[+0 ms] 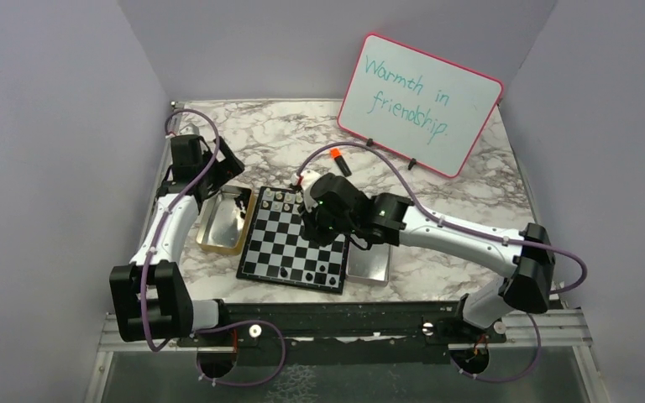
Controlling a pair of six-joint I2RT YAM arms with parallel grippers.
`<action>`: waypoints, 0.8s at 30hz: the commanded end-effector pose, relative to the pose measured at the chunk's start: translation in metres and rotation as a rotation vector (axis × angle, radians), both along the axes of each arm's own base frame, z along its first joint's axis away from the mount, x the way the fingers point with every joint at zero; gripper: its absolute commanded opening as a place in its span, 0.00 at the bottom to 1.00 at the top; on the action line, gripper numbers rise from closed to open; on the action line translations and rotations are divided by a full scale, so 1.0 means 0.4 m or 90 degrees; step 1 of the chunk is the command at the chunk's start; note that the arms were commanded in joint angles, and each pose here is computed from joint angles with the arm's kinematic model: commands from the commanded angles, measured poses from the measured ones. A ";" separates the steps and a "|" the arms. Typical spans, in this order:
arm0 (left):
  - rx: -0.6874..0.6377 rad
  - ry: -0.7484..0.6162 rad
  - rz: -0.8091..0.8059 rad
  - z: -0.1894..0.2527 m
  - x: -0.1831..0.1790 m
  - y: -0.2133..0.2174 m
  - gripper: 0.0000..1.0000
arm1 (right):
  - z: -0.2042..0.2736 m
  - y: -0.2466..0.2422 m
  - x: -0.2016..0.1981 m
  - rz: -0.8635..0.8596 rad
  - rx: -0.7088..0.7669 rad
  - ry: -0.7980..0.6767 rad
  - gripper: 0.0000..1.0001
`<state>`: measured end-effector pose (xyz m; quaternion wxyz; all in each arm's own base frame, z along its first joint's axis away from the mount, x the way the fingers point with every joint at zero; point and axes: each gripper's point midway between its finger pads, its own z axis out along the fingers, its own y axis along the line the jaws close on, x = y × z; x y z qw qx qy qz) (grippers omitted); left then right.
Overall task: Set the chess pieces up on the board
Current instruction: Place the chess piece on the chessboard.
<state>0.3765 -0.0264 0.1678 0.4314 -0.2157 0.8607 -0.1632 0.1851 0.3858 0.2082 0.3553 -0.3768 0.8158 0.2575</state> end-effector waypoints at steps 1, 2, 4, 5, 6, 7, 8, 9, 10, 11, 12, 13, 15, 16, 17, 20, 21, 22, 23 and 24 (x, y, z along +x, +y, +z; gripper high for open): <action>0.036 0.011 0.077 -0.013 0.019 0.110 0.99 | -0.080 -0.012 -0.068 0.026 -0.088 0.102 0.03; 0.033 0.017 0.088 -0.022 0.016 0.120 0.99 | -0.091 -0.007 -0.071 0.028 -0.094 0.109 0.03; 0.025 0.025 0.108 -0.039 0.008 0.135 0.99 | -0.110 0.005 -0.076 0.029 -0.104 0.121 0.03; 0.022 0.026 0.117 -0.045 0.007 0.140 0.99 | -0.117 0.011 -0.078 0.030 -0.107 0.126 0.03; 0.021 0.030 0.132 -0.053 0.004 0.149 0.99 | -0.130 0.016 -0.079 0.030 -0.115 0.132 0.03; 0.017 0.035 0.146 -0.059 0.002 0.157 0.99 | -0.142 0.020 -0.080 0.030 -0.123 0.138 0.03; 0.013 0.040 0.158 -0.065 -0.001 0.165 0.99 | -0.152 0.024 -0.081 0.031 -0.131 0.143 0.03; 0.008 0.046 0.171 -0.070 -0.003 0.173 0.99 | -0.163 0.029 -0.083 0.034 -0.139 0.148 0.03; 0.003 0.050 0.182 -0.074 -0.004 0.179 0.99 | -0.172 0.034 -0.085 0.037 -0.144 0.153 0.03; -0.001 0.054 0.200 -0.078 -0.006 0.190 0.99 | -0.181 0.041 -0.087 0.039 -0.149 0.158 0.03; 0.000 0.060 0.221 -0.084 -0.010 0.204 0.99 | -0.188 0.046 -0.087 0.041 -0.152 0.162 0.03; -0.002 0.065 0.238 -0.090 -0.015 0.215 0.99 | -0.194 0.052 -0.088 0.042 -0.154 0.165 0.03; -0.011 0.076 0.271 -0.101 -0.024 0.238 0.99 | -0.203 0.062 -0.087 0.044 -0.158 0.170 0.03; -0.016 0.082 0.283 -0.107 -0.029 0.247 0.99 | -0.210 0.066 -0.086 0.044 -0.163 0.172 0.03; -0.020 0.086 0.292 -0.112 -0.034 0.254 0.99 | -0.216 0.066 -0.085 0.042 -0.170 0.175 0.03; -0.026 0.092 0.316 -0.119 -0.044 0.270 0.99 | -0.234 0.070 -0.088 0.044 -0.183 0.187 0.04; -0.026 0.095 0.321 -0.122 -0.046 0.274 0.99 | -0.240 0.072 -0.090 0.046 -0.186 0.192 0.04; -0.026 0.097 0.324 -0.123 -0.048 0.276 0.99 | -0.245 0.073 -0.093 0.047 -0.188 0.196 0.04; -0.026 0.098 0.326 -0.123 -0.048 0.278 0.99 | -0.247 0.075 -0.094 0.047 -0.188 0.197 0.04; -0.026 0.098 0.329 -0.123 -0.048 0.280 0.99 | -0.251 0.076 -0.096 0.048 -0.190 0.200 0.04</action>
